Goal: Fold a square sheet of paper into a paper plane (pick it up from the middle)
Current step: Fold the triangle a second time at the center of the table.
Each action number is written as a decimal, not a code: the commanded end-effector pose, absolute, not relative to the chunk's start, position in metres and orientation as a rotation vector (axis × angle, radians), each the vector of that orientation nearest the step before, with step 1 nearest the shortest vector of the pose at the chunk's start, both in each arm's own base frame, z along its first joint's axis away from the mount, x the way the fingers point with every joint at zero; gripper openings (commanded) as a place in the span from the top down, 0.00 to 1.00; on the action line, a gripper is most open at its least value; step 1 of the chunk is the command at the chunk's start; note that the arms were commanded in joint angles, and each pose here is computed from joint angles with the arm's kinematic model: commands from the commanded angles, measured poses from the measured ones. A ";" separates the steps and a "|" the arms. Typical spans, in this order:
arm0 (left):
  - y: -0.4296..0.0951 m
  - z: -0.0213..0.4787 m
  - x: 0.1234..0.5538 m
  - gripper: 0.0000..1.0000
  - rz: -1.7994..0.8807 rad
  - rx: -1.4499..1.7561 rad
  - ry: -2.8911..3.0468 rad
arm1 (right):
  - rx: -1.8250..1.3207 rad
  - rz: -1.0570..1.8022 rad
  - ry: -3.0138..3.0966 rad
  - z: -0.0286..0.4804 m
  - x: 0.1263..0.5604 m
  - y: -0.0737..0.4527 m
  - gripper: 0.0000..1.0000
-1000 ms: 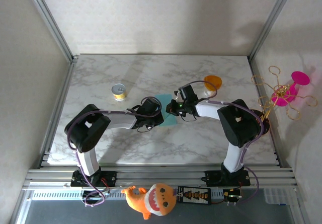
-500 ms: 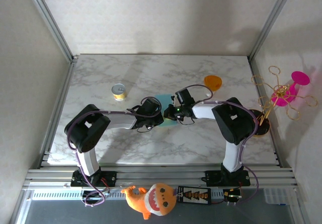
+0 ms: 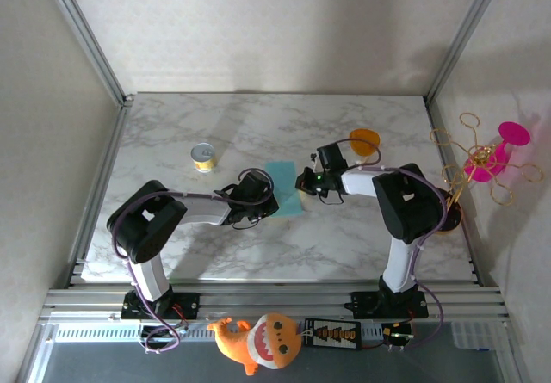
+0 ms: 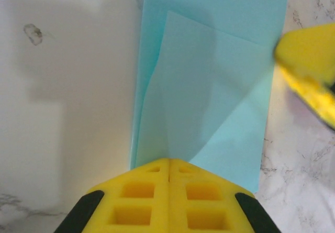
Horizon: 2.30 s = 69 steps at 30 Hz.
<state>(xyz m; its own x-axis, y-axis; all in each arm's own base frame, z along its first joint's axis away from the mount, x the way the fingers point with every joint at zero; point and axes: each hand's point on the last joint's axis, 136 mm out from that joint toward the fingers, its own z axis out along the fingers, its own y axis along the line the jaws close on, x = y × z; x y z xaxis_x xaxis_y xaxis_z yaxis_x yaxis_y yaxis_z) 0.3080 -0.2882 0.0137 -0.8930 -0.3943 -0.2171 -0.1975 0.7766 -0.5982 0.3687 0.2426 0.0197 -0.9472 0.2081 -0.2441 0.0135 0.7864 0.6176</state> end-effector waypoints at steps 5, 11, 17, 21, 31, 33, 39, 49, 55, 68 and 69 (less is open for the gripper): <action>-0.251 -0.030 0.270 1.00 -0.578 -0.503 2.835 | 0.201 0.736 2.566 0.046 0.394 0.214 0.98; -0.258 -0.024 0.275 1.00 -0.605 -0.479 2.828 | 0.009 0.896 2.562 0.064 0.361 0.257 0.97; -0.261 -0.019 0.277 1.00 -0.621 -0.460 2.818 | -0.095 0.984 2.648 0.044 0.337 0.291 0.98; -0.269 -0.009 0.282 1.00 -0.670 -0.435 2.794 | -0.086 0.973 2.685 0.031 0.335 0.292 0.98; -0.302 0.042 0.310 0.88 -0.918 -0.362 2.631 | -0.037 0.821 2.784 0.001 0.330 0.275 0.99; -0.302 0.038 0.314 0.88 -0.913 -0.363 2.640 | -0.029 0.810 2.800 -0.003 0.328 0.273 0.99; -0.310 0.032 0.319 0.89 -0.921 -0.341 2.660 | -0.013 0.762 2.835 -0.013 0.324 0.267 0.99; -0.309 0.014 0.318 0.94 -0.854 -0.290 2.721 | 0.005 0.732 2.863 -0.020 0.321 0.263 0.99; -0.297 -0.003 0.306 0.95 -0.801 -0.310 2.772 | 0.006 0.702 2.870 -0.021 0.320 0.259 0.99; -0.262 -0.027 0.254 0.96 -0.771 -0.395 2.869 | 0.010 0.652 2.884 -0.023 0.320 0.254 0.99; -0.260 -0.028 0.251 0.96 -0.773 -0.401 2.872 | 0.009 0.648 2.886 -0.024 0.320 0.253 0.99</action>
